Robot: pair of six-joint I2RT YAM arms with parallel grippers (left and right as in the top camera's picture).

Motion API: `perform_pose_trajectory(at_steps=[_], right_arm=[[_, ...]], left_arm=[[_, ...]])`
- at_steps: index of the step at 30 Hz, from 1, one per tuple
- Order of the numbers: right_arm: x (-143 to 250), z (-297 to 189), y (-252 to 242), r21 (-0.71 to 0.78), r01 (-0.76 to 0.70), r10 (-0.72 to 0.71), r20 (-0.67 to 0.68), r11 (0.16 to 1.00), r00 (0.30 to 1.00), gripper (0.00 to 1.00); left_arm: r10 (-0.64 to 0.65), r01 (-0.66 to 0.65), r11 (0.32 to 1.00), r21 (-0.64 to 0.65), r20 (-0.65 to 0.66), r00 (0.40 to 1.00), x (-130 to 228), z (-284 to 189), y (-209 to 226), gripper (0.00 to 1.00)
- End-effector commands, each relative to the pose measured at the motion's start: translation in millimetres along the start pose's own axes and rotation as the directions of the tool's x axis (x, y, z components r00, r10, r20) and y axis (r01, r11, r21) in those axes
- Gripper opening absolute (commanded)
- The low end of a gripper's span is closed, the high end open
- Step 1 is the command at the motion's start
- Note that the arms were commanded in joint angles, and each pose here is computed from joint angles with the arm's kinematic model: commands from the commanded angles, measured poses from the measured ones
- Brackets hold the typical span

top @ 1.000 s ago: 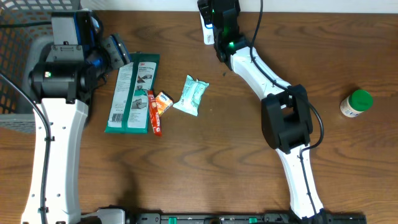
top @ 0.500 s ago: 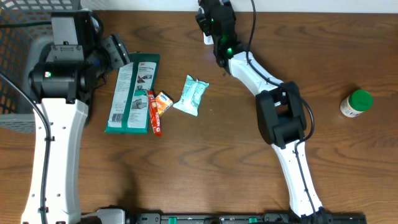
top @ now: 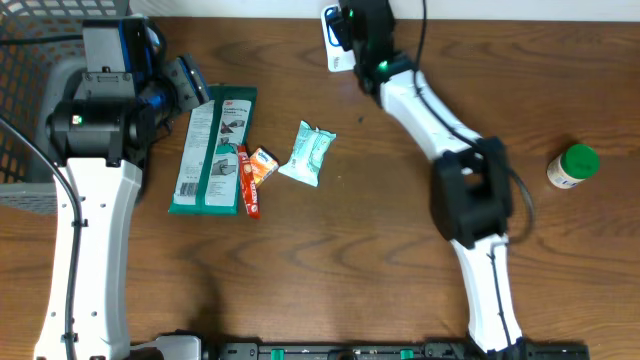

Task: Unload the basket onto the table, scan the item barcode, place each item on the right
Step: 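Carry the white jar to the right edge and set it down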

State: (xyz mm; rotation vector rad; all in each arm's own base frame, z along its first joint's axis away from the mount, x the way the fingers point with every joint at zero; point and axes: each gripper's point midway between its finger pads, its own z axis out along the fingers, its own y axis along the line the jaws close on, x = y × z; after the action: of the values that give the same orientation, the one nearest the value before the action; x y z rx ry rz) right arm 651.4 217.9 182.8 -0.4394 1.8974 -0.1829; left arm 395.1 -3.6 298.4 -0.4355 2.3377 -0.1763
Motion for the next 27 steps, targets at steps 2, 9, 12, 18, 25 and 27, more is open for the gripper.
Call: perform_pose_trajectory(at_steps=[2, 9, 12, 18, 25, 27], right_arm=[[-59, -83, -77, 0.041, -0.011, 0.012, -0.030, 0.999, 0.999, 0.01], [53, -114, -134, 0.002, -0.014, 0.013, -0.450, 1.000, 0.893, 0.01], [109, -126, -157, 0.012, -0.096, 0.084, -0.606, 0.995, 0.791, 0.01], [213, -141, -210, 0.149, -0.252, 0.270, -0.784, 0.956, 0.559, 0.01], [293, -138, -229, 0.207, -0.333, 0.337, -0.851, 0.920, 0.402, 0.02], [310, -136, -230, 0.219, -0.339, 0.344, -0.863, 0.915, 0.371, 0.06]], left_arm=[[-0.003, 0.003, 1.000, -0.011, 0.010, 1.000, -4, -1, 3, 0.77], [-0.003, 0.003, 1.000, -0.011, 0.010, 1.000, -4, -1, 3, 0.77], [-0.003, 0.003, 1.000, -0.011, 0.010, 1.000, -4, -1, 3, 0.77], [-0.003, 0.003, 1.000, -0.011, 0.010, 1.000, -4, -1, 3, 0.77], [-0.003, 0.003, 1.000, -0.011, 0.010, 1.000, -4, -1, 3, 0.77], [-0.003, 0.003, 1.000, -0.011, 0.010, 1.000, -4, -1, 3, 0.77]])
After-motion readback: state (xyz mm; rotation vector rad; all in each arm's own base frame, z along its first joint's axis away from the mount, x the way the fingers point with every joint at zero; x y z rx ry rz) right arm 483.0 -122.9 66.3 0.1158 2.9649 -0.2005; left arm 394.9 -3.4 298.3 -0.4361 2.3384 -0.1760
